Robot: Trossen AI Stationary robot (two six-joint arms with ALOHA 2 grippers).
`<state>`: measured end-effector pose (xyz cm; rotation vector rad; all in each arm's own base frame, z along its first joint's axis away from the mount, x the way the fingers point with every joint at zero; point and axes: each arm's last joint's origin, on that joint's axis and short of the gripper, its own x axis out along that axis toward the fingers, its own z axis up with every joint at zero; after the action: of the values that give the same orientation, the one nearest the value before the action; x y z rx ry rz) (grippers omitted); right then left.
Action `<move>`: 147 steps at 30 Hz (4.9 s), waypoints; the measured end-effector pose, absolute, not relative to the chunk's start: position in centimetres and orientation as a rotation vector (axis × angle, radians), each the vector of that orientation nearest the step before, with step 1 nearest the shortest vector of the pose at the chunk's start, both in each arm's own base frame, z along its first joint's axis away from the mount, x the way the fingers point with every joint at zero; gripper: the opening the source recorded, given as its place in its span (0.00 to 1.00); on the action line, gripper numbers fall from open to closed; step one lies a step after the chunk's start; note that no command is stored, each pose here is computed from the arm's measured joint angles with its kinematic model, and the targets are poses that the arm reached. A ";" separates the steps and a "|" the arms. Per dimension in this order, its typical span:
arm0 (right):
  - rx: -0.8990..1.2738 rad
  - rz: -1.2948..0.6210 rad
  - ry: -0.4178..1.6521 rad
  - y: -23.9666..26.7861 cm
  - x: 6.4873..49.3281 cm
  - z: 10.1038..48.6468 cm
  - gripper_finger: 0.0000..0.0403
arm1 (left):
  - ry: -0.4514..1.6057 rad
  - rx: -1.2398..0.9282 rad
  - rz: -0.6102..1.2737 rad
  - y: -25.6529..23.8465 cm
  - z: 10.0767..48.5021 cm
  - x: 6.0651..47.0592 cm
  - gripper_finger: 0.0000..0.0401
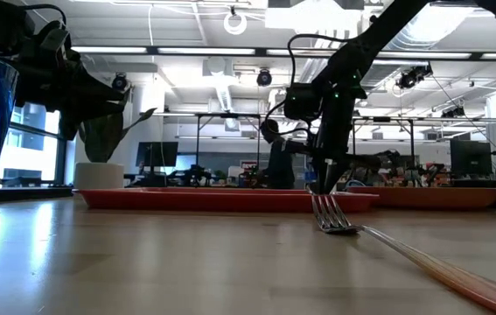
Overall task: Pick and place plate/cup/fork/spoon on tray
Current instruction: Put the blue spoon on the right side of red serving tray, then put the blue cup on the red serving tray to the top right of the blue spoon
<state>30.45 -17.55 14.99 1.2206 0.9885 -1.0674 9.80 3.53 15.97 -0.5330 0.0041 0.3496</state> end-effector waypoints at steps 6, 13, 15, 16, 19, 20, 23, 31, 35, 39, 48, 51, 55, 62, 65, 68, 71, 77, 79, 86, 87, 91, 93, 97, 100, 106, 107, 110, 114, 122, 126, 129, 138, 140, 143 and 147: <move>1.220 -1.068 0.989 -17.6 30.4 15.0 0.04 | 0.004 -0.533 0.350 3.5 16.0 9.8 0.26; 1.214 -1.073 0.987 -17.6 30.4 15.0 0.04 | 0.004 -0.533 0.349 3.5 16.0 9.8 0.26; 1.211 -1.070 0.988 -17.6 30.4 15.0 0.04 | 0.004 -0.533 0.349 3.5 16.0 9.8 0.26; 1.209 -1.068 0.989 -17.6 30.4 15.0 0.04 | 0.004 -0.533 0.349 3.5 16.0 9.8 0.26; 1.209 -1.066 0.990 -17.6 30.4 15.0 0.05 | 0.004 -0.533 0.349 3.5 16.0 9.8 0.26; 1.210 -1.065 0.990 -17.6 30.5 15.0 0.06 | 0.004 -0.533 0.349 3.5 16.0 9.8 0.26; 1.214 -1.069 0.987 -17.6 30.5 15.0 0.12 | 0.004 -0.533 0.350 3.5 16.0 9.8 0.26; 1.221 -1.078 0.981 -17.6 30.5 15.0 0.22 | 0.004 -0.533 0.349 3.5 16.0 9.8 0.26; 1.237 -1.084 0.976 -17.6 30.5 15.0 0.23 | 0.004 -0.533 0.350 3.5 16.0 9.8 0.26; 1.239 -1.078 0.971 -17.5 30.4 15.3 0.23 | 0.003 -0.535 0.349 3.5 16.0 9.8 0.26; 1.237 -1.048 0.919 -17.1 29.9 17.7 0.23 | -0.013 -0.611 0.286 3.4 16.4 9.8 0.26; 1.227 -1.021 0.889 -16.5 29.9 18.9 0.23 | -0.033 -0.606 0.237 3.2 17.6 9.7 0.26; 1.207 -0.966 0.856 -15.3 30.2 20.4 0.23 | -0.091 -0.589 0.184 3.0 20.1 9.4 0.26; 1.180 -0.851 0.773 -12.3 30.9 23.1 0.23 | -0.269 -0.533 0.151 2.6 25.3 8.1 0.26; 1.149 -0.778 0.718 -10.6 31.4 24.5 0.23 | -0.373 -0.475 0.124 2.3 27.6 7.3 0.26; 1.101 -0.723 0.633 -8.9 31.9 26.1 0.23 | -0.433 -0.403 0.114 2.0 29.5 6.5 0.26; 1.065 -0.672 0.548 -7.3 32.1 27.5 0.23 | -0.457 -0.316 0.085 1.6 31.2 5.9 0.26; 1.032 -0.581 0.417 -5.0 32.5 29.6 0.23 | -0.382 -0.227 0.002 1.4 33.8 6.2 0.26; 1.024 -0.562 0.389 -4.4 32.6 30.0 0.23 | -0.315 -0.209 -0.012 1.5 34.3 6.8 0.26; 1.016 -0.522 0.370 -3.3 32.9 30.3 0.23 | 0.017 -0.139 -0.037 1.9 34.9 8.4 0.26; 1.015 -0.524 0.368 -3.1 32.9 30.3 0.23 | 0.069 -0.140 -0.029 1.9 35.0 8.4 0.26; 1.027 -0.516 0.351 -2.7 33.0 30.4 0.23 | 0.240 -0.166 -0.013 1.9 35.1 8.2 0.26; 1.028 -0.508 0.343 -2.6 33.1 30.5 0.23 | 0.281 -0.181 -0.013 1.8 35.2 8.2 0.26; 1.013 -0.492 0.329 -2.7 33.2 30.7 0.23 | 0.344 -0.208 -0.036 1.6 34.7 8.1 0.26; 1.008 -0.461 0.335 -3.2 33.2 30.8 0.23 | 0.360 -0.258 -0.036 1.5 34.7 8.3 0.26; 1.023 -0.368 0.392 -4.2 33.1 30.7 0.23 | 0.420 -0.298 -0.067 1.1 34.3 9.7 0.26; 1.025 -0.362 0.395 -4.3 33.1 30.7 0.23 | 0.434 -0.303 -0.079 1.0 34.2 10.0 0.26; 1.033 -0.345 0.405 -4.6 33.1 30.7 0.23 | 0.474 -0.300 -0.102 0.6 34.5 11.2 0.26; 1.019 -0.321 0.417 -4.9 33.0 30.7 0.23 | 0.531 -0.274 -0.131 -0.1 35.6 12.8 0.26; 0.983 -0.301 0.434 -5.0 33.0 30.7 0.23 | 0.814 -0.216 -0.125 -2.5 34.7 14.1 0.26; 0.976 -0.281 0.453 -4.9 32.9 30.6 0.23 | 0.891 -0.201 -0.112 -3.8 33.9 14.6 0.26; 0.959 -0.270 0.462 -4.9 32.9 30.6 0.23 | 0.934 -0.194 -0.104 -4.9 33.4 14.9 0.26; 0.937 -0.247 0.473 -4.8 32.9 30.6 0.23 | 1.066 -0.206 -0.086 -8.1 31.5 16.4 0.26; 0.935 -0.240 0.476 -4.8 32.9 30.6 0.23 | 1.095 -0.204 -0.085 -8.9 31.0 16.7 0.26; 0.919 -0.219 0.485 -4.8 32.9 30.6 0.23 | 1.133 -0.182 -0.074 -10.0 30.2 17.1 0.26; 0.918 -0.203 0.491 -4.7 32.9 30.6 0.23 | 1.173 -0.149 -0.064 -11.5 29.2 17.6 0.26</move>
<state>32.90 -4.71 30.58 0.9176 0.4912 -0.2026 17.58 -11.47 29.16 -0.1493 1.1733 -0.0641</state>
